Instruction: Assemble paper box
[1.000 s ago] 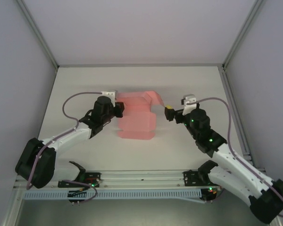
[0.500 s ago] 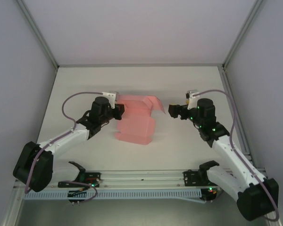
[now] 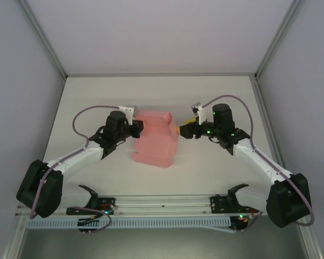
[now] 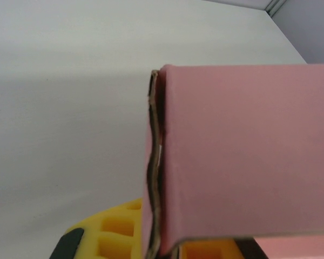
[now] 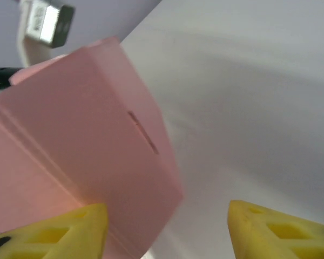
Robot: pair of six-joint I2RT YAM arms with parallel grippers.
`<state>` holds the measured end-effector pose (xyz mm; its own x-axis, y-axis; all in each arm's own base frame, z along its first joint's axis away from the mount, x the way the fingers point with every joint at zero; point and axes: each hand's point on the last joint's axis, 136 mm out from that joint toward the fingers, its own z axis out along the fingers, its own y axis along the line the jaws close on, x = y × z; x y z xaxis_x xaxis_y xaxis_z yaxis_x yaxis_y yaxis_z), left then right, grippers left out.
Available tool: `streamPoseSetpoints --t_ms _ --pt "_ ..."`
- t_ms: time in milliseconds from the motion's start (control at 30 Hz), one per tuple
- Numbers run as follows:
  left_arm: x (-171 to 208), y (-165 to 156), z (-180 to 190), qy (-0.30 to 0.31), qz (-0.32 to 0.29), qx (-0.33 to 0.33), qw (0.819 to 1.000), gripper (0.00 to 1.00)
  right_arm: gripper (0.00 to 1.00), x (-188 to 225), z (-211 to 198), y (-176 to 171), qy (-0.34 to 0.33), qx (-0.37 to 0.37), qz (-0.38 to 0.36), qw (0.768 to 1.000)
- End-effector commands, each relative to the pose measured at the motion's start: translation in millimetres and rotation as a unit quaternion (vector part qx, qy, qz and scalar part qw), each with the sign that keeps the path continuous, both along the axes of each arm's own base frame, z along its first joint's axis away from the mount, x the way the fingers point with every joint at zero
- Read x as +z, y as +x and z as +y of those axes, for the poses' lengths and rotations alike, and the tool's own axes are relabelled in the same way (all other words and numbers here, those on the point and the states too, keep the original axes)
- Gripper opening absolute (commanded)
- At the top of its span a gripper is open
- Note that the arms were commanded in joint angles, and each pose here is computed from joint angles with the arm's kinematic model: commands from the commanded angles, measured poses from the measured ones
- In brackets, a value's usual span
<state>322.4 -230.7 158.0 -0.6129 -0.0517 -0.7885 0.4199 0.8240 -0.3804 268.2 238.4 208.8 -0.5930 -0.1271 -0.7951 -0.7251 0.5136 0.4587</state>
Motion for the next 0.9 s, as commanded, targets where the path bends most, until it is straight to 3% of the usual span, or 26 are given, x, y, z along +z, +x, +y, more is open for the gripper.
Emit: streamPoseSetpoints --t_ms 0,100,433,733,867 --pt "14.5 5.9 -8.8 -0.014 -0.021 -0.014 1.000 0.00 0.59 18.6 18.3 -4.5 0.008 0.042 -0.041 0.998" --pt "15.0 3.5 -11.7 -0.014 -0.021 -0.022 0.999 0.00 0.57 15.1 25.9 -1.6 -0.015 0.043 -0.040 0.998" --pt "14.2 1.2 -14.7 -0.004 -0.017 -0.017 1.000 0.00 0.50 10.4 27.1 29.5 -0.086 -0.065 -0.066 0.992" --pt "9.8 5.7 -17.9 0.014 -0.006 0.002 1.000 0.00 0.54 1.8 34.6 37.1 -0.128 -0.104 -0.094 0.982" --pt "12.2 2.9 -25.6 0.014 -0.006 -0.007 1.000 0.00 0.46 6.9 28.8 53.8 -0.155 -0.165 -0.119 0.967"
